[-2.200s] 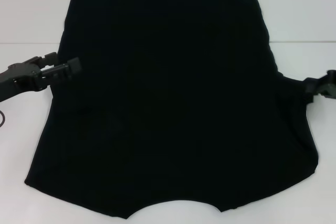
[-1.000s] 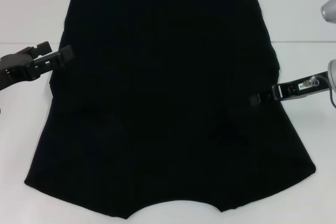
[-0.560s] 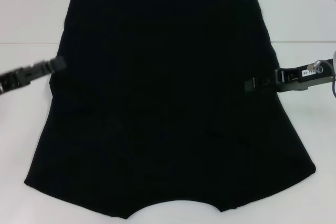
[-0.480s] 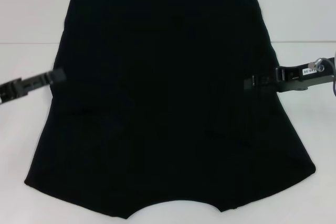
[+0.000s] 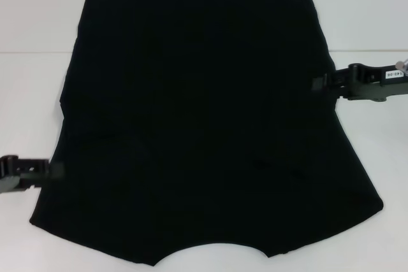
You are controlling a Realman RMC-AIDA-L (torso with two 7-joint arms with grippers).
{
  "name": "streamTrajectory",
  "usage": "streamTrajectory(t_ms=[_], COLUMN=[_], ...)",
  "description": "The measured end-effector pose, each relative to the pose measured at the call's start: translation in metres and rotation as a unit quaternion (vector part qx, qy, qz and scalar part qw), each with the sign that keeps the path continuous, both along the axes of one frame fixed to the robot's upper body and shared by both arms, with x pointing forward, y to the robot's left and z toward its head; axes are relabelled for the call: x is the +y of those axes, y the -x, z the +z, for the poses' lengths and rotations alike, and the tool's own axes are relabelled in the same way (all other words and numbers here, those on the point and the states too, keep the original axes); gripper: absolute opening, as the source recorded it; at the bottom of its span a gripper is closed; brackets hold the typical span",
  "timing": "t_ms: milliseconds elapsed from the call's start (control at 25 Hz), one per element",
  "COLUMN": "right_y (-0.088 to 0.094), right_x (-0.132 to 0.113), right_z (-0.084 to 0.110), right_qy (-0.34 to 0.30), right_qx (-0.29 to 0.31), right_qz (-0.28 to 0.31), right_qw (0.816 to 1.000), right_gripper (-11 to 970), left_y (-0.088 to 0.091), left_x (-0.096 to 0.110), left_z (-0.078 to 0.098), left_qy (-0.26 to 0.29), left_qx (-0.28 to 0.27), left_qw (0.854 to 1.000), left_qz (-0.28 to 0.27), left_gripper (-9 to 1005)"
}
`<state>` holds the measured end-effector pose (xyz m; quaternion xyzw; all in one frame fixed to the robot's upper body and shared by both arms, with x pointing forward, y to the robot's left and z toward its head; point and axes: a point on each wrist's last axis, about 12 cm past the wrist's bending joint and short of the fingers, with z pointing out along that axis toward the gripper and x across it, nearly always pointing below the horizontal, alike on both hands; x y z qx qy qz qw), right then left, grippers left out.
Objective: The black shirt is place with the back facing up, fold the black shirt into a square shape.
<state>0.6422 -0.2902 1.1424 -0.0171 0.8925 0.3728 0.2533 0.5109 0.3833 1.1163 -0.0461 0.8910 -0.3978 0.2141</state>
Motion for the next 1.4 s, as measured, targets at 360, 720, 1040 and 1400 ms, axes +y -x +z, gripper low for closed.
streamTrajectory(t_ms=[360, 720, 1040, 1400], right_y=[0.004, 0.007, 0.009, 0.008], right_x=[-0.005, -0.008, -0.011, -0.011], right_z=[-0.002, -0.005, -0.007, -0.005], right_qy=[-0.012, -0.013, -0.013, -0.012], right_qx=[0.004, 0.007, 0.009, 0.007], right_qz=[-0.007, -0.009, -0.012, -0.013], right_qw=[1.0, 1.0, 1.0, 1.0], right_gripper=[499, 500, 500, 501], left_y=[0.009, 0.01, 0.008, 0.007], left_x=[0.014, 0.014, 0.015, 0.013], left_z=[-0.011, -0.03, -0.036, -0.041], left_qy=[-0.032, -0.037, -0.042, -0.042], left_qx=[0.059, 0.106, 0.111, 0.116], left_qw=[0.997, 0.992, 0.989, 0.988], left_qz=[0.028, 0.066, 0.087, 0.089], left_gripper=[527, 519, 519, 520])
